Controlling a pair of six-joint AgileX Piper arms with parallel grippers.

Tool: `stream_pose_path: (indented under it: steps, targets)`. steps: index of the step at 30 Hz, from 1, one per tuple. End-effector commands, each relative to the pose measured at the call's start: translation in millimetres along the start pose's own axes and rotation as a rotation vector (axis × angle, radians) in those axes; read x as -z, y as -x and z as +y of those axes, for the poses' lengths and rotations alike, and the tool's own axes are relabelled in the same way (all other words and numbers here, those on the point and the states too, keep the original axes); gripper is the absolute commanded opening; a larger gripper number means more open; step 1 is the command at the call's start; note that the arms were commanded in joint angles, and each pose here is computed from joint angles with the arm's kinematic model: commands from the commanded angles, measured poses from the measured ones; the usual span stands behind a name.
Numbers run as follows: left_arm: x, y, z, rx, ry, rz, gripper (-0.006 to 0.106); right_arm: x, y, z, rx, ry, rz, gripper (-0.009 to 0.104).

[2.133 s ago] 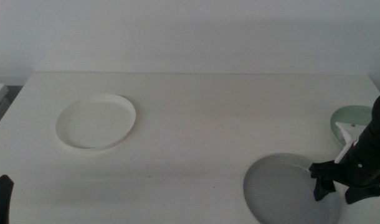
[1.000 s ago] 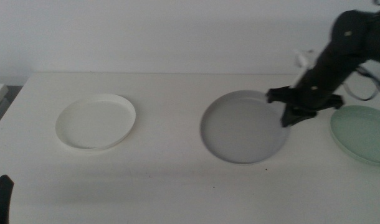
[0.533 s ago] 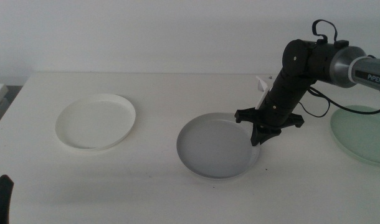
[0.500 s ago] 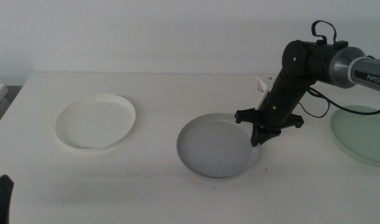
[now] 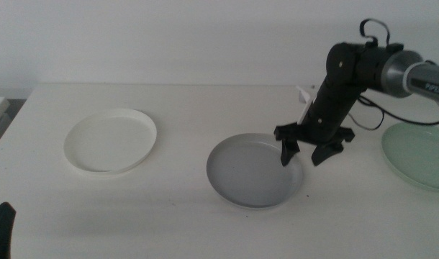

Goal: Stack the three bowls on top of each other.

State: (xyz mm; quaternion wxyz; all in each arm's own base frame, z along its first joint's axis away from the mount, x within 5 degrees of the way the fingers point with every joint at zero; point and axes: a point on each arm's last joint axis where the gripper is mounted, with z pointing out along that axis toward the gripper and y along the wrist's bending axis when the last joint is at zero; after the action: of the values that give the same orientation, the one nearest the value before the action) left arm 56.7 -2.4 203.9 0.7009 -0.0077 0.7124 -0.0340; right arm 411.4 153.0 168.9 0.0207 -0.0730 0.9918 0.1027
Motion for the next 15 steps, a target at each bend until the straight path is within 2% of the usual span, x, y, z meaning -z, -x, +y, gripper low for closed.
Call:
stream_pose_path:
  steps: [1, 5, 9, 15]
  targets:
    - [0.3, 1.2, 0.0, -0.002, 0.000, -0.013, 0.094, 35.7, 4.6, -4.1, 0.018, 0.003, -0.071, 0.063]
    - [0.3, 1.2, 0.0, 0.000, 0.000, -0.013, 0.094, 96.8, 10.4, -36.7, -0.018, -0.053, -0.193, 0.065]
    - [0.3, 1.2, 0.0, -0.004, 0.000, -0.013, 0.094, 143.0, 5.1, -108.4, -0.139, -0.182, -0.268, 0.065]
    - [0.3, 1.2, 0.0, -0.004, 0.000, -0.013, 0.094, 139.7, -26.4, -220.4, -0.421, -0.228, -0.199, 0.063]
